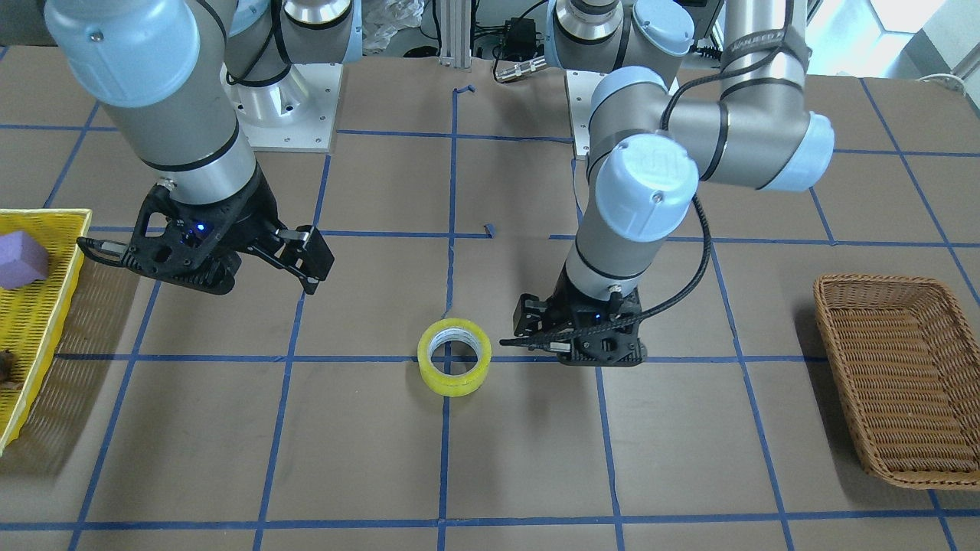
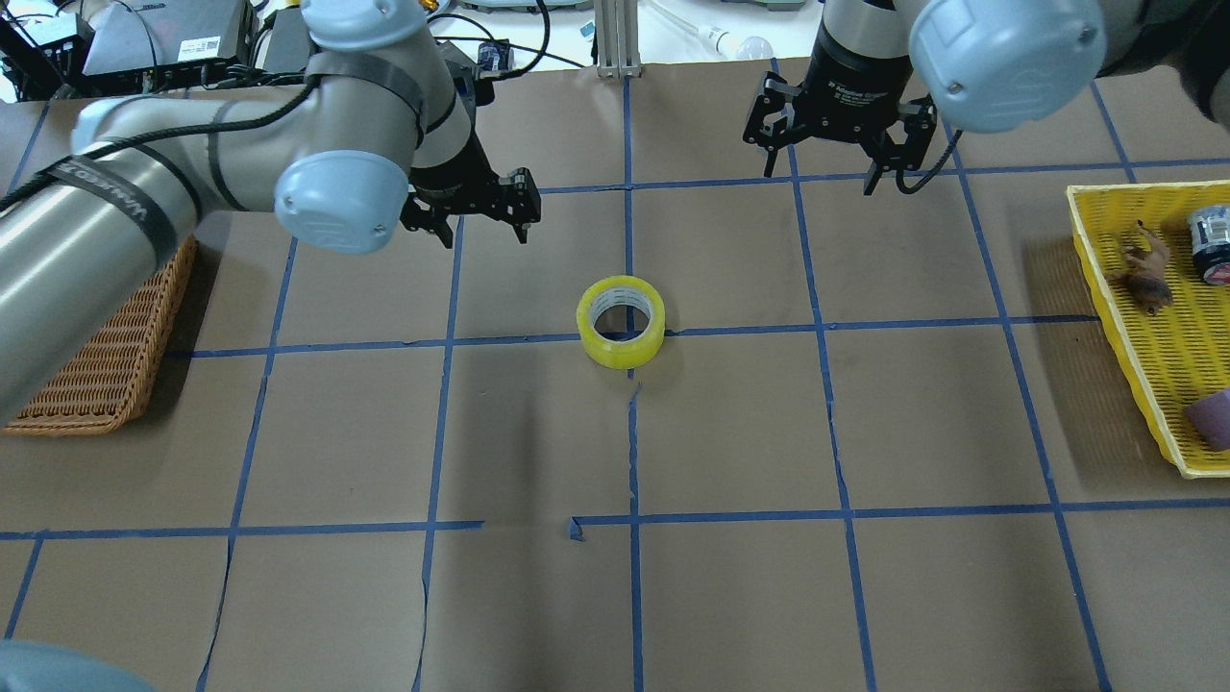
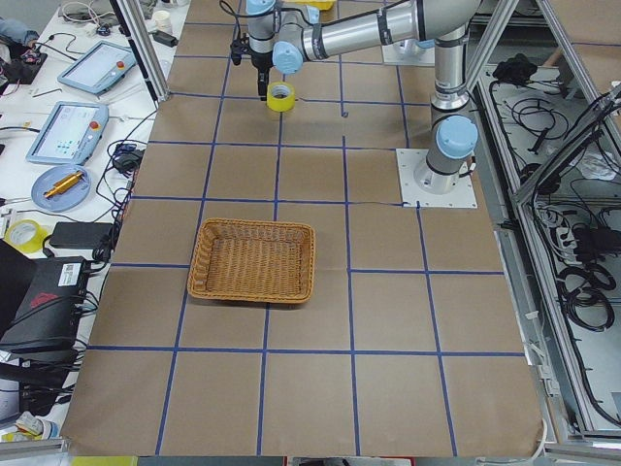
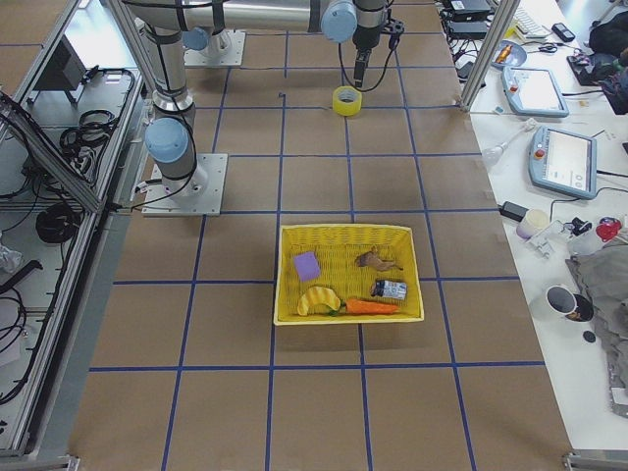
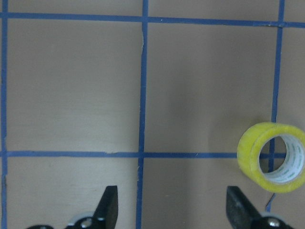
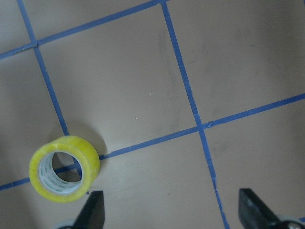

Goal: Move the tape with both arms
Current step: 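Lower the left gripper onto the tape roll rim and close it, then lift the tape roll with the left gripper and carry it over the wicker basket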

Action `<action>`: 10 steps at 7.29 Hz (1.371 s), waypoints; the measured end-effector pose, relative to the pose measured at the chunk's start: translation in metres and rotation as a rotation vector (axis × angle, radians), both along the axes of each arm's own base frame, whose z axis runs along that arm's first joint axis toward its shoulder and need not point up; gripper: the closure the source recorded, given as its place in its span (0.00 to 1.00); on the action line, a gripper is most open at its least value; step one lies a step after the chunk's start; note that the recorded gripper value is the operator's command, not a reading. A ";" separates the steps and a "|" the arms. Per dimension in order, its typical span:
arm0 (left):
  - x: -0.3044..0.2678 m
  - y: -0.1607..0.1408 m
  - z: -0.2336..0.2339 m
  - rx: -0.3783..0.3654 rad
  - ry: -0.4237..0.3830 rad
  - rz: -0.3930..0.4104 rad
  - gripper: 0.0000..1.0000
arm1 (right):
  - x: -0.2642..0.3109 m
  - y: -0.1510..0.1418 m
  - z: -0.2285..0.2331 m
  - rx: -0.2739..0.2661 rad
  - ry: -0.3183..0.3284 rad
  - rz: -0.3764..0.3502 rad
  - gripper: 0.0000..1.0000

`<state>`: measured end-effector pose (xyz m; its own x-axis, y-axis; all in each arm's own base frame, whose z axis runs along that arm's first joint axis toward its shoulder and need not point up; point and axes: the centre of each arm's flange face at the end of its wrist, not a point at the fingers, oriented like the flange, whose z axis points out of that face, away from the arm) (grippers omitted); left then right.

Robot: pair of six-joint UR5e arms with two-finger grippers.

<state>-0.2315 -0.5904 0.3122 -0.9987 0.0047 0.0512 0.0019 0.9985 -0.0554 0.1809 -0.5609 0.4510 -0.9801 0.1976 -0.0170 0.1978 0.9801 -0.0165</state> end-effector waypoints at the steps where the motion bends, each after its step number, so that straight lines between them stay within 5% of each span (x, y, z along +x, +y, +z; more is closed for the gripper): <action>1: -0.023 0.000 -0.019 -0.013 0.005 -0.005 0.00 | -0.003 0.003 0.005 0.002 -0.008 0.096 0.00; 3: -0.051 0.010 -0.045 -0.001 0.015 -0.013 0.00 | -0.018 0.002 0.009 0.000 -0.020 0.175 0.00; 4: -0.058 0.020 -0.061 0.025 0.030 -0.019 0.10 | -0.025 0.002 0.011 -0.002 -0.022 0.178 0.00; 6: -0.063 0.032 -0.089 0.033 0.052 -0.025 0.56 | -0.031 0.010 0.022 -0.014 -0.021 0.176 0.00; 10: -0.061 0.043 -0.118 0.047 0.050 -0.028 0.86 | -0.033 0.025 0.024 -0.016 -0.008 0.177 0.00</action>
